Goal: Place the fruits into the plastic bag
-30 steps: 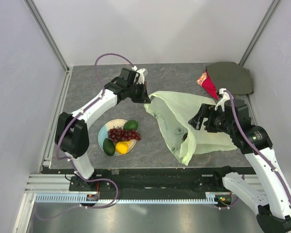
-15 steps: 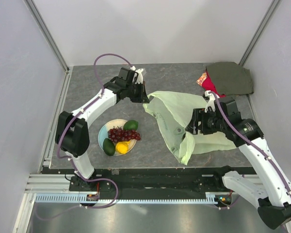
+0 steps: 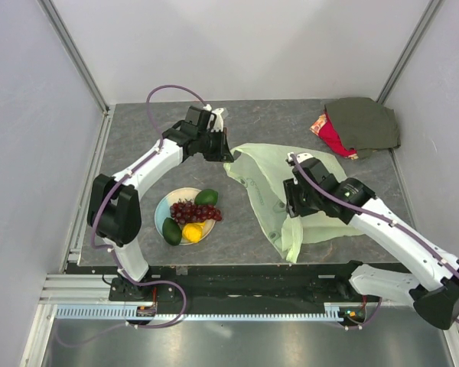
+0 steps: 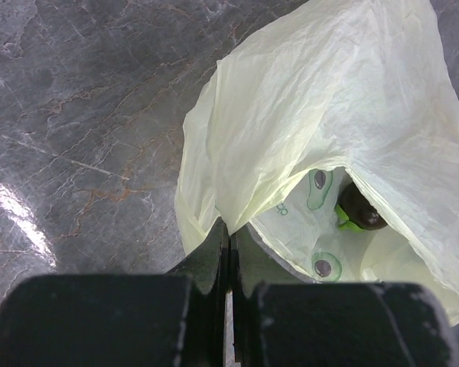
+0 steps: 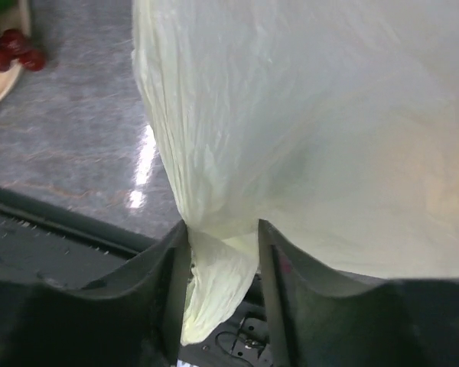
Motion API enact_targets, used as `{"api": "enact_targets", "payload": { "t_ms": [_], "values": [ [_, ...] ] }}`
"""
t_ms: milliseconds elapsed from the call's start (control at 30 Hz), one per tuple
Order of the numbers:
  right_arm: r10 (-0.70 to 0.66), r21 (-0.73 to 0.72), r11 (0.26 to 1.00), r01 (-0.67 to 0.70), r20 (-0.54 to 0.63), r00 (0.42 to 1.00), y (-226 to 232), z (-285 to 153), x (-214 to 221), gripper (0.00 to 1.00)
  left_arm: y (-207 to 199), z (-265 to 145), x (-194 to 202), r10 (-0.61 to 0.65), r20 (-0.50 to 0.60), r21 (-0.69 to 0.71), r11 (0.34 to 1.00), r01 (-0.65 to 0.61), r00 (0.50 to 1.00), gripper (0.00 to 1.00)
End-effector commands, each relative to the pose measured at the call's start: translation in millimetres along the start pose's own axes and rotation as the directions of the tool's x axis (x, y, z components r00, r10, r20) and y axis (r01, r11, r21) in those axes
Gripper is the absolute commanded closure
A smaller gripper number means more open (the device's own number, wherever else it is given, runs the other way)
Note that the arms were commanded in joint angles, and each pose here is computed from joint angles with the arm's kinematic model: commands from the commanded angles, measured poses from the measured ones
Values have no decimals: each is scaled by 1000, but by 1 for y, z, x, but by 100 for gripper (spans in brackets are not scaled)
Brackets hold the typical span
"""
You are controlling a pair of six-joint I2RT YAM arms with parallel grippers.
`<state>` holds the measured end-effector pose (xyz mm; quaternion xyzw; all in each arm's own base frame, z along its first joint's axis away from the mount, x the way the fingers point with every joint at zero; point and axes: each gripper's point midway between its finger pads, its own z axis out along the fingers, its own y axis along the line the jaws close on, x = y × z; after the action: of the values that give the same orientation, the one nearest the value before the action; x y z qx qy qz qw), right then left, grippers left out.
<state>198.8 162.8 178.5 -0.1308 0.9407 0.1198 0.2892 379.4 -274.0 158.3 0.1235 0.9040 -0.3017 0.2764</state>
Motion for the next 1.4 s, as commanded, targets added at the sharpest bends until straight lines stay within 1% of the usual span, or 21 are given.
{"api": "enact_targets", "payload": {
  "t_ms": [0, 67, 100, 167, 200, 367, 600, 733, 767, 833, 867, 933, 967, 1000, 1033, 1100, 1133, 1167, 1200, 1233, 1367],
  "values": [
    [33, 189, 980, -57, 128, 991, -26, -5, -30, 61, -1, -5, -17, -14, 40, -2, 1000, 14, 999, 98],
    [26, 205, 977, -56, 142, 989, -27, -2, -37, 72, 4, -7, -16, -11, 44, -18, 1000, 11, 999, 98],
    [11, 212, 976, -39, 131, 991, -26, 4, -39, 83, 7, -9, -17, -11, 50, -31, 999, 12, 999, 98],
    [-2, 207, 978, -25, 132, 991, -22, 12, -45, 92, 14, -11, -15, -15, 52, -48, 999, 18, 999, 98],
    [-4, 201, 979, -24, 136, 991, -19, 20, -50, 100, 16, -14, -16, -17, 58, -56, 998, 21, 998, 98],
    [-65, 207, 978, 26, 182, 981, -8, 39, -85, 100, 43, -27, -15, -43, 84, -118, 992, 53, 996, 99],
    [-182, 266, 955, 128, 188, 965, 5, 75, -138, 100, 78, -55, -5, -75, 113, -179, 979, 95, 991, 98],
    [-188, 234, 963, 135, 225, 956, 21, 83, -165, 100, 77, -61, 1, -82, 110, -161, 982, 100, 990, 98],
    [-189, 210, 967, 142, 221, 957, 26, 86, -166, 96, 73, -60, 4, -90, 99, -133, 986, 103, 991, 98],
    [-180, 164, 976, 143, 243, 953, 37, 82, -174, 82, 69, -57, 8, -110, 87, -109, 987, 119, 990, 99],
    [-171, 116, 982, 146, 253, 952, 45, 78, -175, 66, 69, -55, 9, -116, 80, -101, 987, 124, 990, 99],
    [-153, 54, 988, 144, 259, 954, 54, 70, -173, 48, 69, -55, 9, -127, 87, -99, 986, 136, 988, 98],
    [-139, -2, 989, 146, 278, 950, 62, 56, -173, 35, 68, -56, 6, -128, 96, -102, 985, 138, 987, 98],
    [-119, -40, 990, 135, 285, 951, 67, 48, -171, 31, 68, -56, 5, -128, 103, -101, 985, 138, 986, 98],
    [-105, -73, 988, 134, 310, 945, 69, 32, -167, 24, 67, -57, 2, -127, 111, -100, 985, 138, 986, 98],
    [-64, -121, 987, 103, 291, 955, 69, 25, -146, 19, 66, -58, -2, -124, 120, -98, 986, 136, 985, 98],
    [-41, -154, 983, 96, 329, 943, 69, 4, -144, 15, 66, -57, -4, -122, 122, -96, 986, 135, 985, 98],
    [-29, -182, 979, 92, 322, 946, 71, 0, -135, 14, 66, -56, -4, -122, 121, -97, 986, 134, 985, 98],
    [-1, -185, 981, 56, 283, 959, 65, 5, -115, 14, 66, -57, -6, -120, 124, -97, 986, 133, 985, 98],
    [23, -202, 979, 42, 307, 951, 62, -10, -110, 14, 67, -56, -6, -122, 124, -100, 986, 134, 985, 98],
    [79, -227, 974, -20, 256, 963, 49, -13, -64, 19, 67, -55, -7, -126, 126, -101, 985, 139, 984, 98]
  ]
}}
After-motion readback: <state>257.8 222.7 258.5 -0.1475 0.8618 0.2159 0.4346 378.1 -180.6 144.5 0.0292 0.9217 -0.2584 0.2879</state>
